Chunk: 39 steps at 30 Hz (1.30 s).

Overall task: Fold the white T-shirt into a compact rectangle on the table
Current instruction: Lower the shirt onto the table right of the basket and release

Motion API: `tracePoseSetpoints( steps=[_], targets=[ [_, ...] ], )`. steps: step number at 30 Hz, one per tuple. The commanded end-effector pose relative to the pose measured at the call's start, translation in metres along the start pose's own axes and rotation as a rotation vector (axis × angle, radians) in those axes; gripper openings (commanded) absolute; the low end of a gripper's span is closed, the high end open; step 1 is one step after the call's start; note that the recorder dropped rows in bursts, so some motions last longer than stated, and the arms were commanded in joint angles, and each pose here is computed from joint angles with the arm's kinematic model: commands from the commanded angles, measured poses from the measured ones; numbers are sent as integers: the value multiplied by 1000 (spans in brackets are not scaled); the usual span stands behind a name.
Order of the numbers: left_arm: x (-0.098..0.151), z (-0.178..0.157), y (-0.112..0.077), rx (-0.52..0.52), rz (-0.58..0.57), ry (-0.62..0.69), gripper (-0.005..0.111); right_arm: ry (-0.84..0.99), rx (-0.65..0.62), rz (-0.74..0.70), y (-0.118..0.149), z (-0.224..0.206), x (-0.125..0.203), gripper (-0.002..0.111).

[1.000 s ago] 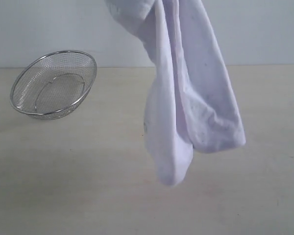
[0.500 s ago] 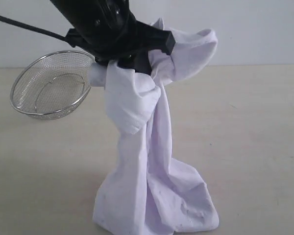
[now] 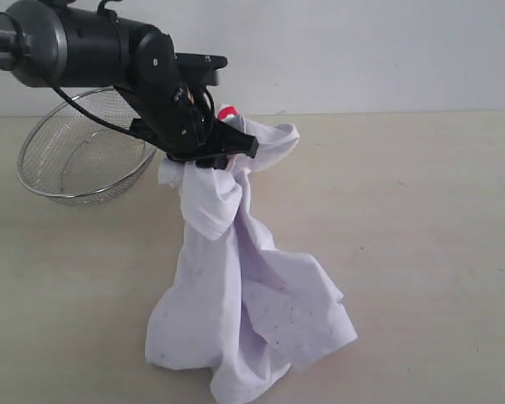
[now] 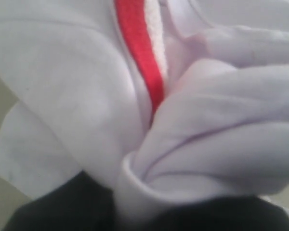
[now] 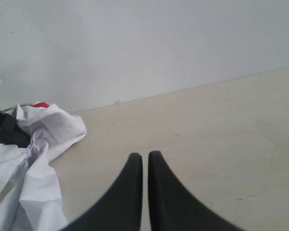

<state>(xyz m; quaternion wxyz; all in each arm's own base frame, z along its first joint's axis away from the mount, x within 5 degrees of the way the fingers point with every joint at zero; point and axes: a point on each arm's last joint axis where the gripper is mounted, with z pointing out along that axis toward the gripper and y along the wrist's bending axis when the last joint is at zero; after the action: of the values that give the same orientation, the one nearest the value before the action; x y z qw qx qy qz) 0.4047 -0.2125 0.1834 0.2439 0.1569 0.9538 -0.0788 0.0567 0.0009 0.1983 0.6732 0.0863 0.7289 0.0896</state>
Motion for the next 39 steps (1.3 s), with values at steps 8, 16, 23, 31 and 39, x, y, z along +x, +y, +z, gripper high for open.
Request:
tracePoseSetpoints(
  steps=[8,16,23,31,39],
  targets=[
    [3,24,10,-9,-15,-7,56,-11,1,-4,0,0,-1,0],
    [3,24,10,-10,-48,1,88,-11,1,-4,0,0,-1,0],
    [-1,13,9,-8,-19,-13,88,-11,1,-4,0,0,-1,0],
    [-24,-23,7,-16,-6,-34,88,-252,-56,-18,5,-3,-23,0],
    [-36,-74,5,-26,17,8,88,-239,-64,72,5,-3,-22,0]
  ],
)
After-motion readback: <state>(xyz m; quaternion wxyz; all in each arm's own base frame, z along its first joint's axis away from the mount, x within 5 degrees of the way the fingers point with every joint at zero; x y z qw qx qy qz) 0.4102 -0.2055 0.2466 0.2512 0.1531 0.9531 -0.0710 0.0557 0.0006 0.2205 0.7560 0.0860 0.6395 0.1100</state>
